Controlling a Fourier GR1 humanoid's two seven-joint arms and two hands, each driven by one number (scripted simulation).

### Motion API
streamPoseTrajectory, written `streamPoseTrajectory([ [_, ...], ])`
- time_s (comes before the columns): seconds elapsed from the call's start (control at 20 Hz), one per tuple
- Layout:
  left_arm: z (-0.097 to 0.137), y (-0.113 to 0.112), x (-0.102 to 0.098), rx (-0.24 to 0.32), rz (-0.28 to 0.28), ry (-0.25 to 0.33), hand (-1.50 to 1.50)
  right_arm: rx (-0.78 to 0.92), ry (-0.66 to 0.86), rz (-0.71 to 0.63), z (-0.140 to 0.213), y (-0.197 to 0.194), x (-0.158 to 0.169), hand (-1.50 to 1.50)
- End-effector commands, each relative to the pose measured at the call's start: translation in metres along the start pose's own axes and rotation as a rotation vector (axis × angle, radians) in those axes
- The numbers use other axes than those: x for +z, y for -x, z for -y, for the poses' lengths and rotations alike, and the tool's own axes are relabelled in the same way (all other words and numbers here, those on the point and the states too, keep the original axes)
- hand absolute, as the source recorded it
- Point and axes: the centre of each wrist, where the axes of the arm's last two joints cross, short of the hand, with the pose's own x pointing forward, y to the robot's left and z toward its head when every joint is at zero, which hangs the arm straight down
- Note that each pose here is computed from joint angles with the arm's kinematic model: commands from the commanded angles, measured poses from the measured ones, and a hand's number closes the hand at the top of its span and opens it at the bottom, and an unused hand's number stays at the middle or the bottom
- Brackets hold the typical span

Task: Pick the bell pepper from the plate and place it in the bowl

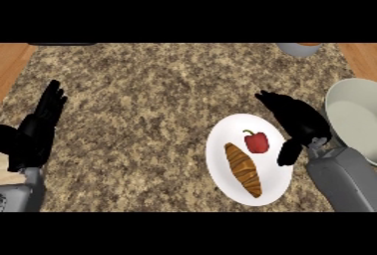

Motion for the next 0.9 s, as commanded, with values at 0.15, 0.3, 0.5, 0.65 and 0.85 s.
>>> streamPoseTrajectory([
  [0.15,0.007,-0.006,0.000,-0.003,0.005,-0.001,0.00,0.014,0.021,-0.007,-0.017,-0.003,-0.006,-1.50],
  [0.3,-0.003,0.006,-0.014,-0.004,-0.011,-0.011,0.00,0.000,-0.036,0.004,-0.061,-0.006,0.003,-1.50],
  [0.5,-0.012,-0.010,-0.003,0.005,0.006,-0.008,0.00,0.005,-0.039,-0.022,-0.047,-0.005,-0.010,-1.50],
  [0.65,0.002,0.001,0.004,-0.014,-0.018,-0.001,0.00,0.008,-0.055,-0.020,-0.065,-0.004,-0.012,-1.50],
  [0.85,0.007,-0.010,0.014,-0.007,0.009,0.004,0.00,-0.016,-0.029,-0.019,-0.071,0.004,-0.024,-1.50],
])
